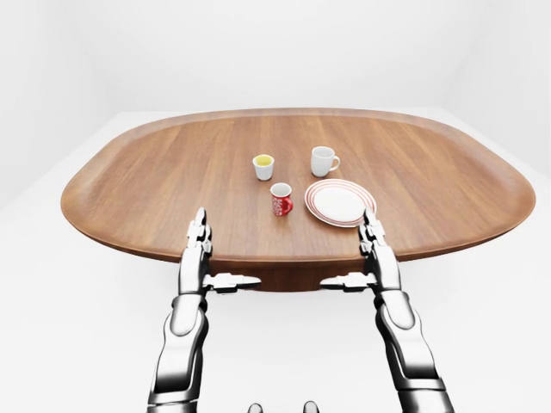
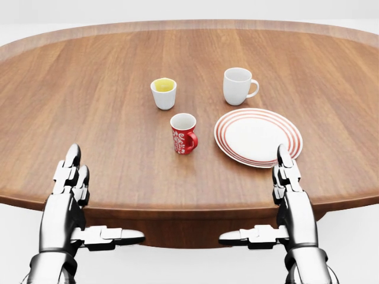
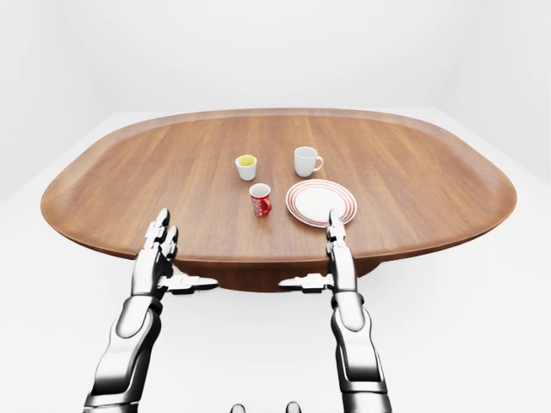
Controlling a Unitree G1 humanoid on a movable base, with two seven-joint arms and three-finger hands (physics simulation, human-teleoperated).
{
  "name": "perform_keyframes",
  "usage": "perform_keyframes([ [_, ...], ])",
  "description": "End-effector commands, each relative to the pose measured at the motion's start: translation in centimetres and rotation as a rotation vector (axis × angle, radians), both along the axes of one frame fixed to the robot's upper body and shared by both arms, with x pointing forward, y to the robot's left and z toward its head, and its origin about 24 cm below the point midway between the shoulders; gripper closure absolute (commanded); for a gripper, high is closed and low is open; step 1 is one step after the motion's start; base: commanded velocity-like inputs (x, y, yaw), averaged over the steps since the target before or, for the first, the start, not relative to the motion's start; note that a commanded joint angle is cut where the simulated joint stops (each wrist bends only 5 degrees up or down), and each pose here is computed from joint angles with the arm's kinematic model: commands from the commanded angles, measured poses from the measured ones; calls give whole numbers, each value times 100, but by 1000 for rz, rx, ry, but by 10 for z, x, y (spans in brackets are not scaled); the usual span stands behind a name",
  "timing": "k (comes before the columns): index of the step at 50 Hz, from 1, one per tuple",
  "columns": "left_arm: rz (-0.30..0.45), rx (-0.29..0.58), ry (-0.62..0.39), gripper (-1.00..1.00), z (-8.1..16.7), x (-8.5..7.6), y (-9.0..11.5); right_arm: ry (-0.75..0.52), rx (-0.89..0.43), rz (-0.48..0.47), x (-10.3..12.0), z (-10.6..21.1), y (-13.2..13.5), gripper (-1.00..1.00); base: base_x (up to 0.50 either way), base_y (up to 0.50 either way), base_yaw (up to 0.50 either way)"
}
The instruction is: Pick up the red mug and put it on the plate
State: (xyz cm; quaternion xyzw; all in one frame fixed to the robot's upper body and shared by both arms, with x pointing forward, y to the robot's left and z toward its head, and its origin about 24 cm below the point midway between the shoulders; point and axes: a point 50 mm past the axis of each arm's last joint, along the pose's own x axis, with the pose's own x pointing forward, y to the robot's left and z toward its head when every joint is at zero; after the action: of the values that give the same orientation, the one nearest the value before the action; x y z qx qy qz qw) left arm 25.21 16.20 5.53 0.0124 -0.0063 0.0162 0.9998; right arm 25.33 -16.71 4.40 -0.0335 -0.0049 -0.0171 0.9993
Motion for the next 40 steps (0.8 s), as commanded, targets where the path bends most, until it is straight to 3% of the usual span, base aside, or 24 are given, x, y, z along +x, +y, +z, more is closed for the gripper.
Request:
perform_keyframes([
  [1,-22,5,-223,-100,55,11,-1,-45,-41,-11,11,26,-14,-100,0,0,0],
  [13,-71,61,-519,-100,130,23,-6,-440,-151,24,16,126,-23,-100,0,0,0],
  [19,-67,83,-598,-100,149,19,-4,-501,-210,66,19,144,-18,-100,0,0,0],
  [29,-61,115,-614,-100,157,27,-2,-606,-244,101,22,173,-13,-100,0,0,0],
  [40,-65,145,-721,-100,185,26,-2,-667,-264,118,20,188,-8,-100,0,0,0],
])
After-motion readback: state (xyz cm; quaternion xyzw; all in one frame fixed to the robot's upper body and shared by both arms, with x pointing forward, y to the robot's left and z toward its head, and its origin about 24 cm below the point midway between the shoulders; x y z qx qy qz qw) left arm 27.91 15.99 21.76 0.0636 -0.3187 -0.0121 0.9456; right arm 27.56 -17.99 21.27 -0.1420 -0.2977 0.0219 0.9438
